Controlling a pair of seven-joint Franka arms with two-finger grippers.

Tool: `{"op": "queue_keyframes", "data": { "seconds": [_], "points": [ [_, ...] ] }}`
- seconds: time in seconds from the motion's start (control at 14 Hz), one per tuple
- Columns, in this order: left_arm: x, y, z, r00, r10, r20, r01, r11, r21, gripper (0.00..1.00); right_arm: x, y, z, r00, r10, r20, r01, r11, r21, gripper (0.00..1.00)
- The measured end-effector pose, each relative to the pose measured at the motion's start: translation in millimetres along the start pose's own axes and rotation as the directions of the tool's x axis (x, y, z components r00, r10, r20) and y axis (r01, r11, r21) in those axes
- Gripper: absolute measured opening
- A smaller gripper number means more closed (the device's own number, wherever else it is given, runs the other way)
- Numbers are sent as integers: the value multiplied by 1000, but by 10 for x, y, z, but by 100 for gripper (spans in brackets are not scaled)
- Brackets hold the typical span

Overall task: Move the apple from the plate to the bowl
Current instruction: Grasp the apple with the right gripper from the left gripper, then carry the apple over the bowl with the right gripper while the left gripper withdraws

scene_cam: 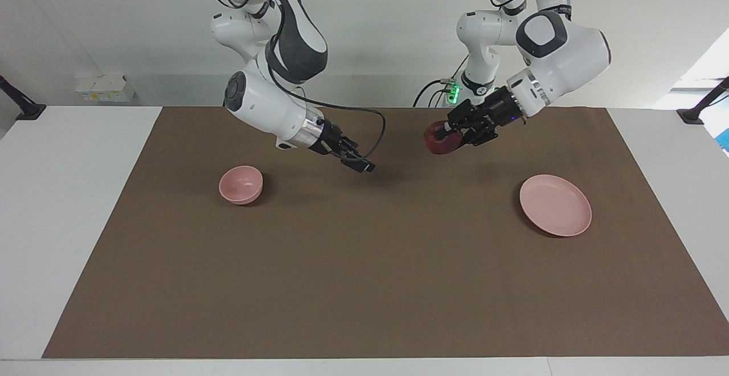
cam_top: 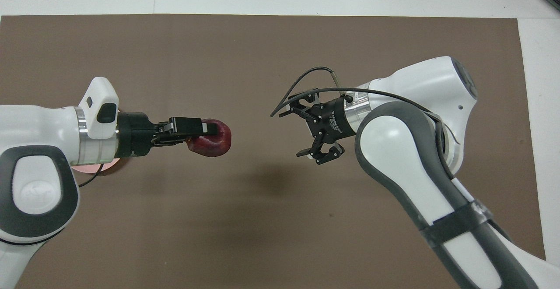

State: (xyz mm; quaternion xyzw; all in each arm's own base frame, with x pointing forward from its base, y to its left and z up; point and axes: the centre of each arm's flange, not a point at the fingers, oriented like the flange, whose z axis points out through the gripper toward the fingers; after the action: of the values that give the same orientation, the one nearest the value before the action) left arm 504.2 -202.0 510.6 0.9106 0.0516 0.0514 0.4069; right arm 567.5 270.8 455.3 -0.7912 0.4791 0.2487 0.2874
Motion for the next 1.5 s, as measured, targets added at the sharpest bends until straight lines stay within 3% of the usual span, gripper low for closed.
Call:
{"op": "queue_keyframes", "data": {
  "seconds": [0.21, 0.64, 0.86, 1.0, 1.07, 1.5],
  "points": [
    [-152, 308, 239, 996, -15, -83, 15, 1000, 2, 63, -268, -41, 134, 996, 75, 53, -76, 997, 10, 100],
    [-194, 307, 290, 996, -39, -75, 39, 999, 3, 63, -335, -97, 102, 975, 169, 146, -178, 983, 49, 100],
    [-268, 342, 373, 997, -48, -56, 48, 999, 5, 63, -510, -133, 209, 972, 188, 142, -200, 977, 76, 100],
    [-266, 333, 370, 997, -54, -58, 54, 999, 5, 63, -571, -130, 259, 973, 183, 141, -195, 978, 76, 81],
    [-265, 332, 368, 997, -53, -58, 54, 999, 5, 63, -572, -130, 259, 973, 185, 141, -197, 978, 75, 78],
    [-266, 334, 370, 997, -53, -57, 54, 999, 5, 63, -567, -129, 254, 972, 185, 142, -197, 978, 74, 78]
  ]
}}
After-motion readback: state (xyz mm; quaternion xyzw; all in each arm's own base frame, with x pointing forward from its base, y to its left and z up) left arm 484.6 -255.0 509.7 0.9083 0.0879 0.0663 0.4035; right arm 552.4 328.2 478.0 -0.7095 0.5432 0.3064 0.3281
